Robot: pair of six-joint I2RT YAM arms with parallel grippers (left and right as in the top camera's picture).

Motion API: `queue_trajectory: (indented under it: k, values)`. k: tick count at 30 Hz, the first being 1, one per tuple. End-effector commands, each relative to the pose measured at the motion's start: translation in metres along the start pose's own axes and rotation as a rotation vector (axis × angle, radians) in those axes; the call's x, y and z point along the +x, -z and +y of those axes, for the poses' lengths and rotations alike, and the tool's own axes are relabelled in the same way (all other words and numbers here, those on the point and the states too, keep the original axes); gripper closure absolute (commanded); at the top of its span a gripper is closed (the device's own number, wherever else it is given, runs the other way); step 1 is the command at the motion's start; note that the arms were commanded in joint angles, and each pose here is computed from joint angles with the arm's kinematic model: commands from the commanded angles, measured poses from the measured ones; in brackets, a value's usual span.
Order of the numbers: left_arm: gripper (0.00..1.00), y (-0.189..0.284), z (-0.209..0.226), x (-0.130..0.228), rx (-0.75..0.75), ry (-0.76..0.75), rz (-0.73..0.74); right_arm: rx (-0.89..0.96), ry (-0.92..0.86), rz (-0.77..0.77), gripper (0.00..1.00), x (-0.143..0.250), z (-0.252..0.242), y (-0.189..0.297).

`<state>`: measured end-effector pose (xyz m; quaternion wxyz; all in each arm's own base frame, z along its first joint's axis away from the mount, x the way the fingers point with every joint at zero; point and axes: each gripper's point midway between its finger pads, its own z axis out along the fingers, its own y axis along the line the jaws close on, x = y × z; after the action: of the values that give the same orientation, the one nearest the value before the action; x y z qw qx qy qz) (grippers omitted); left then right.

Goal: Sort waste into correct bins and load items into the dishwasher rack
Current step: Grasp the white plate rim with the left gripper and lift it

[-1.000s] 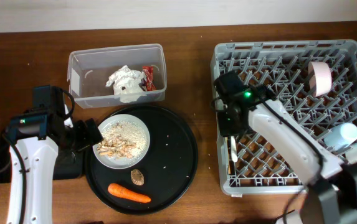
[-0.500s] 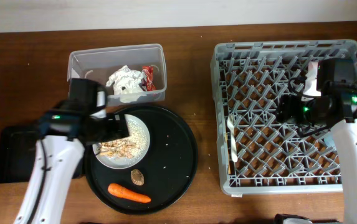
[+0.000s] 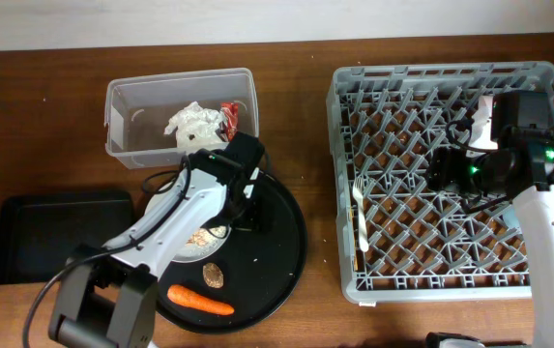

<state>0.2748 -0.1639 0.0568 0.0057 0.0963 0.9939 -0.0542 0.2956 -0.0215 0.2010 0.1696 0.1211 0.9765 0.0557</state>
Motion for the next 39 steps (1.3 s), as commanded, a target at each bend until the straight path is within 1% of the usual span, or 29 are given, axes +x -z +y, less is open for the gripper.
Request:
queue_trajectory:
  k: [1,8,13,16,22,26,28,30,31,33,34,35,36,37,39]
  values:
    - [0.02,-0.004,-0.009,-0.001,0.023,-0.043,0.000,-0.012,0.009,-0.009,0.21,-0.001,0.001,0.004]
    - [0.02,-0.013,-0.009,-0.002,0.018,-0.041,0.014,-0.012,0.009,-0.008,0.21,-0.001,0.001,0.004]
    - [0.02,-0.034,-0.005,0.004,-0.003,-0.034,0.081,-0.012,0.009,-0.008,0.21,-0.001,0.001,0.004]
    - [0.02,-0.044,-0.003,0.004,-0.008,-0.033,0.089,-0.012,0.009,-0.008,0.21,-0.001,0.001,0.004]
    - [0.02,-0.059,0.002,0.017,-0.014,-0.029,0.121,-0.012,0.009,-0.008,0.21,-0.001,0.001,0.004]
    - [0.02,-0.065,0.019,0.023,-0.099,-0.032,0.121,-0.012,0.009,-0.008,0.21,-0.001,0.001,0.004]
    - [0.02,-0.066,0.022,0.025,-0.111,-0.032,0.125,-0.012,0.009,-0.008,0.21,-0.001,0.001,0.004]
    - [0.11,-0.066,0.021,0.025,-0.110,-0.032,0.126,-0.012,0.009,-0.008,0.21,-0.001,0.001,0.004]
    - [0.22,-0.066,0.022,0.026,-0.110,-0.032,0.128,-0.012,0.009,-0.008,0.21,-0.001,0.001,0.004]
    - [0.29,-0.066,0.022,0.026,-0.110,-0.032,0.129,-0.012,0.009,-0.008,0.21,-0.001,0.001,0.004]
    - [0.36,-0.066,0.022,0.026,-0.110,-0.032,0.130,-0.012,0.009,-0.008,0.21,-0.001,0.001,0.004]
    - [0.44,-0.066,0.022,0.027,-0.112,-0.032,0.134,-0.012,0.009,-0.008,0.21,-0.001,0.001,0.004]
    - [0.56,-0.065,0.023,0.030,-0.116,-0.031,0.146,-0.012,0.009,-0.008,0.21,-0.001,0.001,0.004]
    - [0.57,-0.065,0.023,0.031,-0.117,-0.031,0.150,-0.012,0.009,-0.008,0.21,-0.001,0.001,0.004]
    - [0.68,-0.065,0.024,0.033,-0.119,-0.030,0.157,-0.012,0.009,-0.008,0.21,-0.001,0.001,0.004]
